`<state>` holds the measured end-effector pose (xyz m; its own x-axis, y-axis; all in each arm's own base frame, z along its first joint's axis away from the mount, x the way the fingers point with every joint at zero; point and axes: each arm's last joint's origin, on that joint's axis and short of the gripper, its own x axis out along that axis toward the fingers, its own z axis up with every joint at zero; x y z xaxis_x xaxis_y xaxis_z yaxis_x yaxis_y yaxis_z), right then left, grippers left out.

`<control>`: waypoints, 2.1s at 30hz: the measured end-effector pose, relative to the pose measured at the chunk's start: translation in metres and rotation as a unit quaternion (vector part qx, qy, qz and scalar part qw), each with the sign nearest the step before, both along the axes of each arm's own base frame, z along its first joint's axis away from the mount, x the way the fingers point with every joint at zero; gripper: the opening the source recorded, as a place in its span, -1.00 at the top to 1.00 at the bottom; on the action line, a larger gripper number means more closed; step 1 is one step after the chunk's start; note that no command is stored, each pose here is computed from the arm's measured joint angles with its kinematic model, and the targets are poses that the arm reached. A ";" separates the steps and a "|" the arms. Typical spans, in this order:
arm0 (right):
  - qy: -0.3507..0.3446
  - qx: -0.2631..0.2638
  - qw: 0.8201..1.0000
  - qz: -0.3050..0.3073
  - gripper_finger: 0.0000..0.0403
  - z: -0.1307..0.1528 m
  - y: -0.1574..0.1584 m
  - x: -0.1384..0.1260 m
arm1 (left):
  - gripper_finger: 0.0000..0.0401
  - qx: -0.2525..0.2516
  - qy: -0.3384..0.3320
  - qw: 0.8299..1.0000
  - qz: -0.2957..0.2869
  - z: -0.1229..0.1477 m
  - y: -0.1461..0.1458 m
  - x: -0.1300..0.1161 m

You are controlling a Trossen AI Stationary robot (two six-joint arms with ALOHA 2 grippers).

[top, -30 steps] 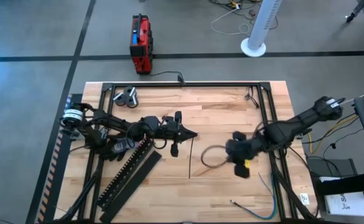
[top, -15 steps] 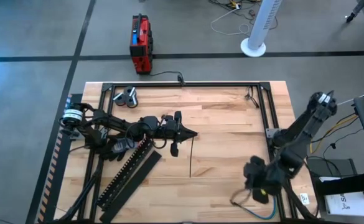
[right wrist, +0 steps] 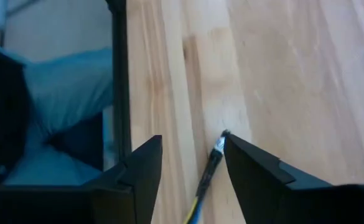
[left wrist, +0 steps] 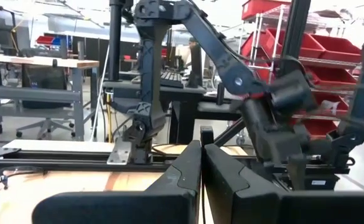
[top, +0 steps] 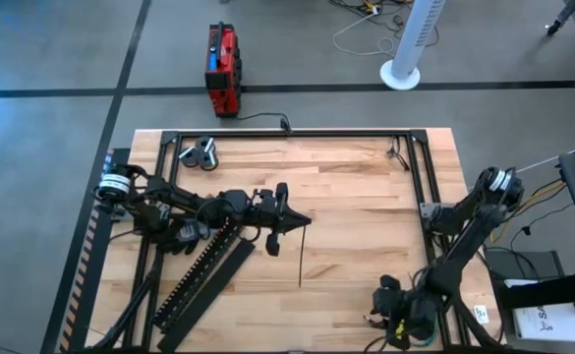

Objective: Ziptie cables
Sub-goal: Wrap the cable wires with the black zip tie

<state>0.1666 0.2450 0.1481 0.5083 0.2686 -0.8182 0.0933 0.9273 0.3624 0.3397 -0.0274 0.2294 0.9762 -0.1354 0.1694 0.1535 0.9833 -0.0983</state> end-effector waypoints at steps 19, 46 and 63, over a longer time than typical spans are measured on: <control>0.061 -0.097 0.993 -0.027 0.54 -0.055 0.010 0.006 | 1.00 -0.001 -0.001 1.000 -0.004 0.001 -0.003 0.000; -0.189 -0.408 0.879 -0.159 0.99 0.069 -0.103 0.024 | 1.00 0.151 -0.034 0.970 0.190 0.047 0.108 -0.025; -0.159 -0.423 0.859 -0.241 0.99 0.106 -0.176 0.053 | 1.00 0.249 -0.018 0.968 0.019 0.041 0.035 -0.011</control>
